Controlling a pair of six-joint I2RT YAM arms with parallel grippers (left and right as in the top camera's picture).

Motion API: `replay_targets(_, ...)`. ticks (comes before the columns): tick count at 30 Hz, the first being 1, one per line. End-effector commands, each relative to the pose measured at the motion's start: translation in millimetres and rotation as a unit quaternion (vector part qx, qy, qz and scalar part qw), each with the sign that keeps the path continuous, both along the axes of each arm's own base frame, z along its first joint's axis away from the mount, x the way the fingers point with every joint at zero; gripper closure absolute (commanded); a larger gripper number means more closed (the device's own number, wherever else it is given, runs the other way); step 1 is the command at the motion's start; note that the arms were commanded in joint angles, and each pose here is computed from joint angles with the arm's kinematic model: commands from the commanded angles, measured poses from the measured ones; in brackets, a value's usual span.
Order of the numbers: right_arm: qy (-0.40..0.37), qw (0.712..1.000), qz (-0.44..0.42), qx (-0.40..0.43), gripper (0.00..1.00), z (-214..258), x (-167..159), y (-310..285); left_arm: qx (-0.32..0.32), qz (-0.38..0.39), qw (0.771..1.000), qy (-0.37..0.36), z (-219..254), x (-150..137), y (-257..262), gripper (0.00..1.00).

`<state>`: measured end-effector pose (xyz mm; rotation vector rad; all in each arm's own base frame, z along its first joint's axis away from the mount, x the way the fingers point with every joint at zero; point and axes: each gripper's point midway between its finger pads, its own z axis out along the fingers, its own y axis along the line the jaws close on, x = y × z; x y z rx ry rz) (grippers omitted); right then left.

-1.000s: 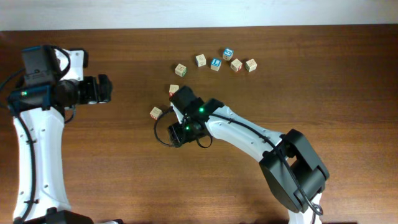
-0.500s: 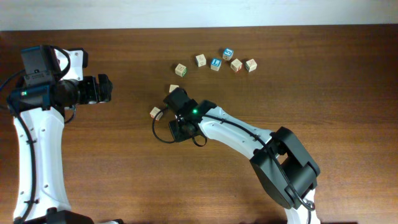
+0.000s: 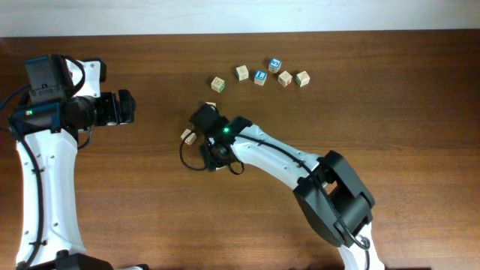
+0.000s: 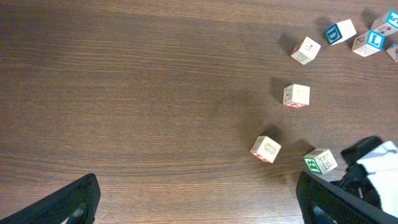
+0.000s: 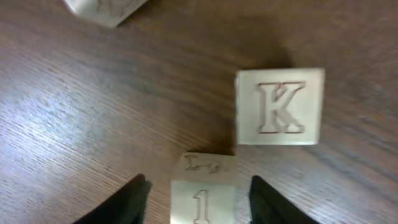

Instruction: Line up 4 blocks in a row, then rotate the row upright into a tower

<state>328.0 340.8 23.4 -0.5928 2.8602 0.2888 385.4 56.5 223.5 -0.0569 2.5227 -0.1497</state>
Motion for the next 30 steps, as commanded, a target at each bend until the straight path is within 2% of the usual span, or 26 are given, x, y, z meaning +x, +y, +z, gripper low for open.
replay_targets(1,0.003,1.000,0.003,-0.010,0.54,-4.0,-1.7,1.4,-0.004,0.005,1.000,-0.006,5.3,3.0,0.9,0.01)
replay_targets(2,0.005,1.000,-0.006,-0.014,0.60,-4.6,-2.3,-1.0,-0.004,0.005,1.000,-0.005,5.2,2.8,0.8,0.01)
replay_targets(6,0.005,0.999,-0.037,-0.031,0.70,0.0,1.1,-9.2,-0.004,0.005,1.000,-0.004,5.0,2.5,0.7,0.01)
replay_targets(10,0.002,0.996,-0.067,-0.065,0.69,12.4,9.0,-28.1,-0.004,0.005,1.000,-0.004,4.9,2.4,0.7,0.01)
replay_targets(12,0.020,0.992,-0.092,-0.083,0.64,15.0,17.3,-54.1,-0.004,0.005,1.000,-0.004,4.8,2.3,0.7,0.01)
replay_targets(14,0.048,0.985,-0.124,-0.106,0.64,13.2,24.0,-90.4,-0.005,0.005,1.000,-0.001,4.0,1.1,0.4,0.01)
replay_targets(15,0.077,0.978,-0.148,-0.129,0.64,12.5,34.0,-137.2,-0.005,0.005,1.000,-0.001,3.9,1.0,0.3,0.01)
replay_targets(17,0.099,0.975,-0.160,-0.118,0.64,12.3,40.9,-160.3,-0.005,0.005,1.000,-0.001,3.9,1.0,0.3,0.01)
replay_targets(21,0.181,0.979,-0.091,0.019,0.59,20.4,21.7,-120.1,-0.005,0.005,1.000,-0.001,3.9,1.0,0.4,0.01)
replay_targets(23,0.193,0.970,-0.147,0.012,0.59,19.7,13.5,-105.3,-0.005,0.005,1.000,-0.001,3.9,1.0,0.4,0.01)
replay_targets(25,0.177,0.960,-0.219,-0.014,0.42,15.8,11.3,-94.0,-0.005,0.005,1.000,-0.001,3.9,1.0,0.4,0.01)
replay_targets(27,0.118,0.954,-0.270,-0.062,0.34,8.3,10.3,-86.8,-0.005,0.005,1.000,-0.001,3.9,1.0,0.3,0.01)
replay_targets(30,0.074,0.953,-0.276,-0.103,0.45,6.0,4.5,-85.6,-0.006,0.005,1.000,0.002,3.2,0.0,0.1,0.01)
